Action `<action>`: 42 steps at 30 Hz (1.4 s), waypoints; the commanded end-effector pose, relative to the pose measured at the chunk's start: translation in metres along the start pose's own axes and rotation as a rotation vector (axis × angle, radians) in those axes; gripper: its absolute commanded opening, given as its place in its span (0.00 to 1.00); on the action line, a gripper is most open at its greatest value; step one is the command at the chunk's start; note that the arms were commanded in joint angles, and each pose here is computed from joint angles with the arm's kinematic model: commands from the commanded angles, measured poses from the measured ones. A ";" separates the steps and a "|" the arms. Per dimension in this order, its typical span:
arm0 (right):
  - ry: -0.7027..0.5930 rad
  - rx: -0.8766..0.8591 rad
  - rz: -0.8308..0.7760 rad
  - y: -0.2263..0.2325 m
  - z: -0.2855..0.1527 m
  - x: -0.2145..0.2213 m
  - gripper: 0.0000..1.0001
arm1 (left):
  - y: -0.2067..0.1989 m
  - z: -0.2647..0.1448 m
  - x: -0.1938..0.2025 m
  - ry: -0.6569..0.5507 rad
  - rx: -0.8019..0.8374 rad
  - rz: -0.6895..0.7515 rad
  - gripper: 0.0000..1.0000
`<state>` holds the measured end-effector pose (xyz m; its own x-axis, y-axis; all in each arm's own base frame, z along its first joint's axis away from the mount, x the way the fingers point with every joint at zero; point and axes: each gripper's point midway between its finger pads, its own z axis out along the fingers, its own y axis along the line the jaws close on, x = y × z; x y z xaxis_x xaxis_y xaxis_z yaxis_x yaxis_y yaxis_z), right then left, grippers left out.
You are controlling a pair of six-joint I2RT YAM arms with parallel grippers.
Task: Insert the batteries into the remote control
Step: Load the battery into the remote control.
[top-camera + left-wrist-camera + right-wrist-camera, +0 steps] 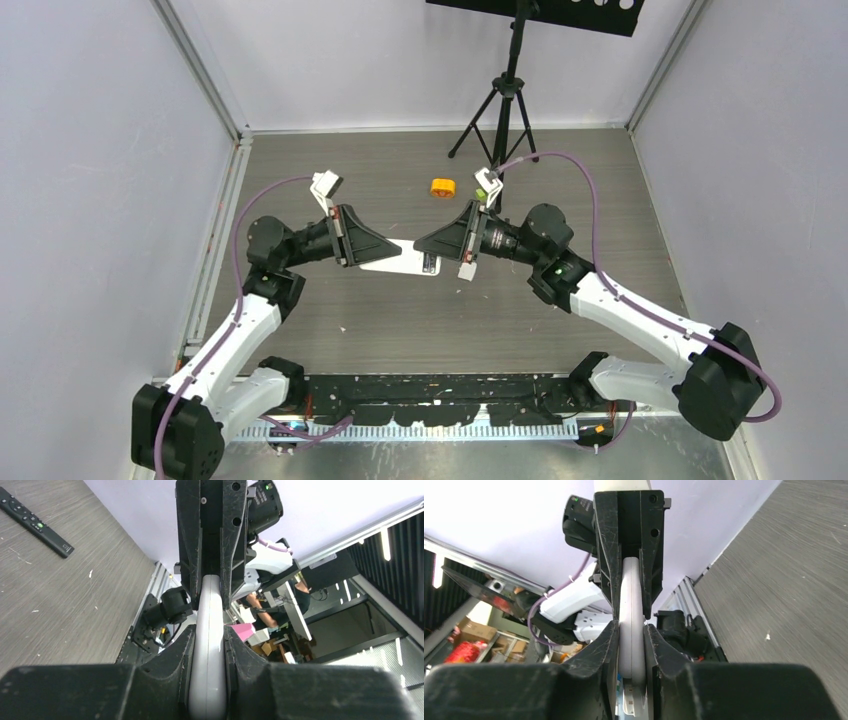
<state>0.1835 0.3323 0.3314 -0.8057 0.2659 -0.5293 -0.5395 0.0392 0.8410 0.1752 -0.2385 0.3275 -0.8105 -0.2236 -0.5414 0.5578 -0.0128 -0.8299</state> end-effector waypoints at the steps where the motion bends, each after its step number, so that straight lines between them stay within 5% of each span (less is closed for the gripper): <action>1: -0.105 -0.057 0.034 0.017 0.005 -0.018 0.16 | -0.026 0.003 -0.019 -0.077 0.054 0.028 0.12; 9: -0.336 0.057 0.112 -0.009 0.007 -0.045 0.11 | -0.008 -0.002 -0.047 -0.316 -0.014 -0.117 0.59; 12: -0.393 0.102 0.124 -0.023 0.009 -0.049 0.11 | -0.003 -0.006 -0.052 -0.375 -0.026 -0.133 0.70; 22: -0.551 0.189 0.217 -0.052 0.013 -0.063 0.10 | 0.016 -0.016 -0.058 -0.509 -0.055 -0.132 0.75; 33: -0.479 0.192 0.244 -0.050 0.037 -0.037 0.10 | 0.034 -0.019 -0.062 -0.553 -0.102 -0.115 0.43; 36: -0.452 0.245 0.238 -0.057 0.035 -0.031 0.11 | 0.043 -0.019 -0.061 -0.551 -0.130 -0.118 0.22; 39: -0.436 0.312 0.201 -0.063 0.026 -0.027 0.24 | 0.052 -0.019 -0.058 -0.538 -0.175 -0.108 0.01; 42: -0.408 0.420 0.120 -0.068 0.012 -0.027 0.51 | 0.068 -0.021 -0.051 -0.512 -0.250 -0.091 0.00</action>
<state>0.2444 0.3510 0.2955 -0.6960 0.6640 -0.2731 -0.2294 0.1547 0.9610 0.2492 -0.2090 0.2997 -0.6785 -0.6937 -0.2416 0.2930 0.0460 -0.9550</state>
